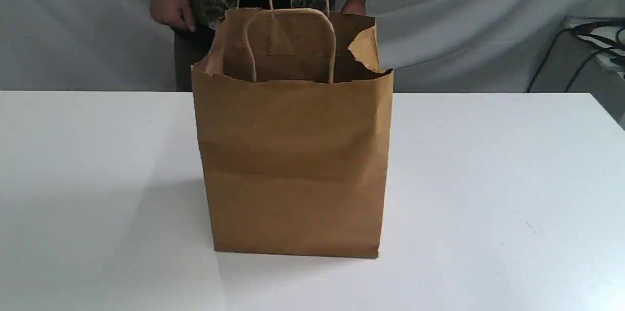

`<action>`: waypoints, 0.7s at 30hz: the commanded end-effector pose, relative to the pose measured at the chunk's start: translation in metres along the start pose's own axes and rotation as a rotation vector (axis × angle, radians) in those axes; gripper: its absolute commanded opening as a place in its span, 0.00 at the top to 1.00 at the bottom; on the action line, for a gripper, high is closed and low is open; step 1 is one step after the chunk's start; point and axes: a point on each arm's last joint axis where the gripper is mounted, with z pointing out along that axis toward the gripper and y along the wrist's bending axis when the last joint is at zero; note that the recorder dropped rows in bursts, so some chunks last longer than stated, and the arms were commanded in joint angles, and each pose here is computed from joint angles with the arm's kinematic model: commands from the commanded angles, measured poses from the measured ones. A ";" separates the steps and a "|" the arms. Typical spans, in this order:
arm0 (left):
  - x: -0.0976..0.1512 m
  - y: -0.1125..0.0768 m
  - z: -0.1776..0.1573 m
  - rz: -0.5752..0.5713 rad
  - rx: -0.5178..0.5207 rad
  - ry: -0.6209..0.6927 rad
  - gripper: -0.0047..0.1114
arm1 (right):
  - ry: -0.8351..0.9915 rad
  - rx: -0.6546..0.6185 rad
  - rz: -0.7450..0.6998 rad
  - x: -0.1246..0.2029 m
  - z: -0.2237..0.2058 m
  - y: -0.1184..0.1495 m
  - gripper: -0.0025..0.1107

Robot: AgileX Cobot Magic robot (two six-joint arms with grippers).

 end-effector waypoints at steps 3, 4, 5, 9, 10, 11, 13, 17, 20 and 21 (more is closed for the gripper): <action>0.001 0.000 0.000 -0.004 0.000 0.002 0.41 | 0.072 0.026 -0.007 0.009 -0.002 -0.002 0.92; 0.001 0.000 0.000 -0.004 0.000 0.002 0.41 | 0.074 0.027 -0.018 0.009 -0.002 -0.002 0.92; 0.001 0.000 0.000 -0.004 0.000 0.002 0.41 | 0.077 0.028 -0.025 0.009 -0.002 -0.002 0.92; 0.001 0.000 0.000 -0.004 0.000 0.002 0.41 | 0.158 0.045 -0.026 0.017 -0.003 -0.004 0.92; 0.001 0.000 0.000 -0.004 0.000 0.002 0.41 | 0.170 0.048 -0.013 0.018 -0.003 -0.004 0.92; 0.001 0.000 0.000 -0.004 0.000 0.002 0.41 | 0.183 0.054 0.018 0.019 -0.003 -0.004 0.92; 0.001 0.000 0.000 -0.004 0.000 0.002 0.41 | 0.181 0.060 0.079 0.019 -0.003 -0.004 0.92; 0.001 0.000 0.000 -0.004 0.000 0.002 0.41 | 0.189 0.078 0.232 0.020 -0.004 -0.005 0.92; 0.001 0.000 0.000 -0.004 0.000 0.002 0.41 | 0.275 0.112 0.256 0.028 -0.006 -0.006 0.92; 0.001 0.000 0.000 -0.004 0.000 0.002 0.41 | 0.289 0.116 0.245 0.029 -0.006 -0.007 0.92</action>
